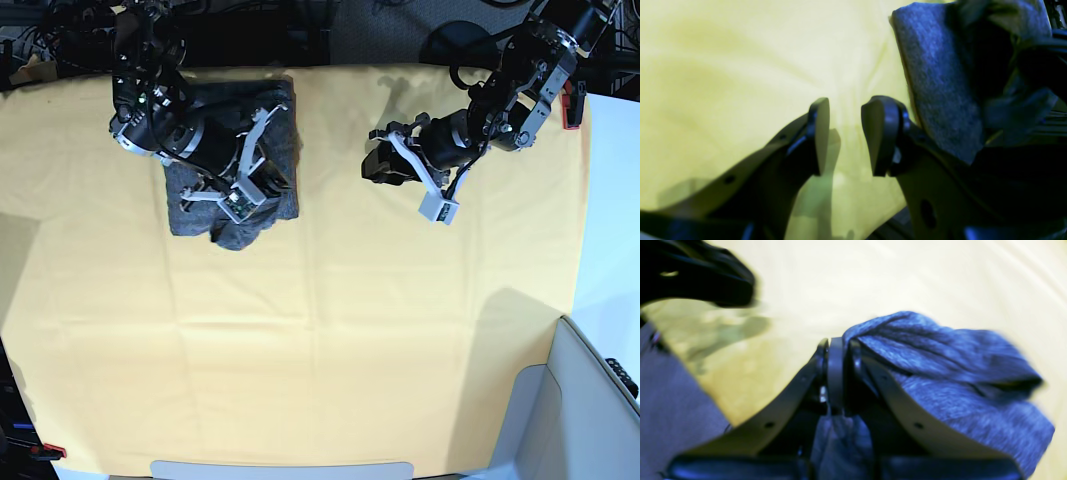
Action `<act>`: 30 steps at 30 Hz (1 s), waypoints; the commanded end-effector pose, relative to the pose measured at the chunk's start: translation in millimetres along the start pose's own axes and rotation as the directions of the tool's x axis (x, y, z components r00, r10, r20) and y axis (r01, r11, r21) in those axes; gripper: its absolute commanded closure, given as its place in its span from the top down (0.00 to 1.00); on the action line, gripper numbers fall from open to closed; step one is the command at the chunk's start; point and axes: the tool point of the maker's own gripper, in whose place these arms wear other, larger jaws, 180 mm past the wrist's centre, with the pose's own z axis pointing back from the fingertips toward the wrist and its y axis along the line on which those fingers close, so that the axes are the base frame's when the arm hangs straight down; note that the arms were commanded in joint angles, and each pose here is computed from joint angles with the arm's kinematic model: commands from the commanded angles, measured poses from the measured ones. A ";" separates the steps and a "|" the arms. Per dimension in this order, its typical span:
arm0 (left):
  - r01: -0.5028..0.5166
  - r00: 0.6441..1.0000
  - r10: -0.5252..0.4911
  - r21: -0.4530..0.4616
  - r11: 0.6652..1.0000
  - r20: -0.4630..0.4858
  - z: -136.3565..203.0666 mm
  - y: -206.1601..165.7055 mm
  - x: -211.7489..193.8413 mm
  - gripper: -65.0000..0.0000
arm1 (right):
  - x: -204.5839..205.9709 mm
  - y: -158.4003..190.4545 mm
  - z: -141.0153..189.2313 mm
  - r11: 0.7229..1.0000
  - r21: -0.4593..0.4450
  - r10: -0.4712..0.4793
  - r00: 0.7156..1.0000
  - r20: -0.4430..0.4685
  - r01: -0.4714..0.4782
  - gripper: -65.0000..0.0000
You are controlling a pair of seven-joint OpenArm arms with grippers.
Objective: Fold the T-shirt properly
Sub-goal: 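Fold the grasped end with the right gripper over the shirt bundle, then release and move the right gripper to the bundle's side edge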
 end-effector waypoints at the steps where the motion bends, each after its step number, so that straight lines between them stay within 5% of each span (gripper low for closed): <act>1: 0.014 0.999 -0.014 -0.009 1.000 0.033 3.9 -1.7 11.9 0.32 | 12.2 1.4 1.2 1.000 0.002 0.003 0.999 0.042 -0.003 0.00; 15: 0.014 0.999 -0.013 -0.008 1.000 0.031 3.6 -1.5 11.2 0.32 | -42.5 -9.0 -4.1 0.996 -0.077 -0.055 0.984 -0.172 0.042 0.01; 24: 0.013 1.000 -0.013 -0.010 1.000 0.027 3.2 -2.1 9.6 0.32 | -42.4 -3.6 1.4 0.996 -0.074 -0.051 0.984 -0.171 0.039 0.48; 30: 0.011 1.000 -0.011 -0.012 1.000 0.024 2.8 -2.7 7.9 0.32 | -24.7 -15.4 5.1 0.994 -0.105 -0.026 0.992 -0.126 0.012 0.53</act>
